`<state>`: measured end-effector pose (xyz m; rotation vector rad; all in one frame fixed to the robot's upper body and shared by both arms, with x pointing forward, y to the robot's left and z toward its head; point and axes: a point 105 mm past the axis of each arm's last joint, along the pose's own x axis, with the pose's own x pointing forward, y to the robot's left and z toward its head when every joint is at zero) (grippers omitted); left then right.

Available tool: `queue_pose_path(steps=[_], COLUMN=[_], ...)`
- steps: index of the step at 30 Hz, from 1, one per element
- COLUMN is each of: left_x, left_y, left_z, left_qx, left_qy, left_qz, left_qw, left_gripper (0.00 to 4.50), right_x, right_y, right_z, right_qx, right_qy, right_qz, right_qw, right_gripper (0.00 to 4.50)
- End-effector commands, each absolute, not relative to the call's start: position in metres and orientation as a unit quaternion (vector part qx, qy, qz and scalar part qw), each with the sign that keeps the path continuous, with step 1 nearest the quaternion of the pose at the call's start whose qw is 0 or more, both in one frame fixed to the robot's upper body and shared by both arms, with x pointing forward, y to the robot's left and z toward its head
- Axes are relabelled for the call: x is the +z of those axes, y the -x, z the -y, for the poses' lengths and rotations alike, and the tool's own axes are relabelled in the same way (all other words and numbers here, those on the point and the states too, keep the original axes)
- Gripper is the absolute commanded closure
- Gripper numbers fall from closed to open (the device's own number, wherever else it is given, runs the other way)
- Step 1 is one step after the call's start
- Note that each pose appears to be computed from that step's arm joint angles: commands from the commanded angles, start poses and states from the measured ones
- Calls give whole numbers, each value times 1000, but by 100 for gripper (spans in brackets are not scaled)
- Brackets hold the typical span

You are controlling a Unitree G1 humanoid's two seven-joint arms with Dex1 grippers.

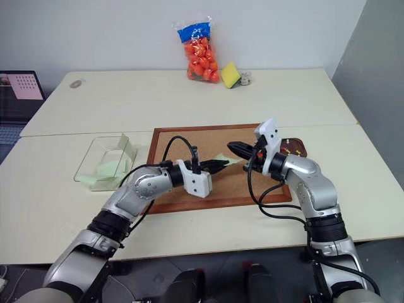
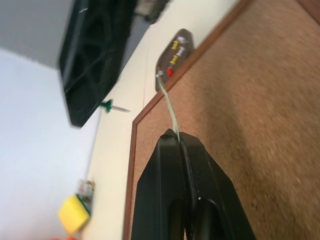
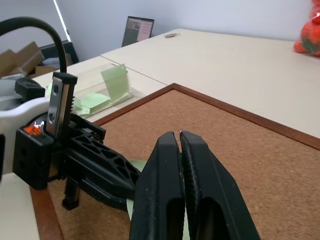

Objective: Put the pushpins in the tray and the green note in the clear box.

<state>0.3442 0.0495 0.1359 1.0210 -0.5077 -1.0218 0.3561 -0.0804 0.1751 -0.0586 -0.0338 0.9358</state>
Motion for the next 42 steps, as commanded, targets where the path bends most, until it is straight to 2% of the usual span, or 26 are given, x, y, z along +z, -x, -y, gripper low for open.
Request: queue_pose_path(steps=[1, 7, 10, 16, 24, 30, 42], left_x=[156, 165, 164, 158, 155, 154, 154], left_y=[-339, -327, -327, -328, -326, -325, -327], left_z=[-43, -31, -28, -27, -28, -30, -28], left_qx=[-480, -522, -524, -519, -515, -509, -509], left_qy=[-340, -174, -131, -150, -160, -161, -160], left_qz=[205, 122, 80, 61, 56, 53, 53], left_qw=[782, 826, 838, 840, 840, 844, 844], left_gripper=[449, 449, 449, 449, 449, 450, 450], right_x=[185, 174, 172, 166, 158, 146, 148], right_y=[-377, -407, -414, -430, -442, -443, -439], right_z=[113, 178, 202, 216, 215, 215, 223], right_qx=[347, 158, 104, 68, 72, 71, 61], right_qy=[55, 131, 139, 100, 61, 45, 59], right_qz=[49, 47, 43, 24, 0, -23, -17], right_qw=[935, 978, 984, 992, 996, 996, 996], right_gripper=[450, 450, 450, 450, 450, 309, 53])
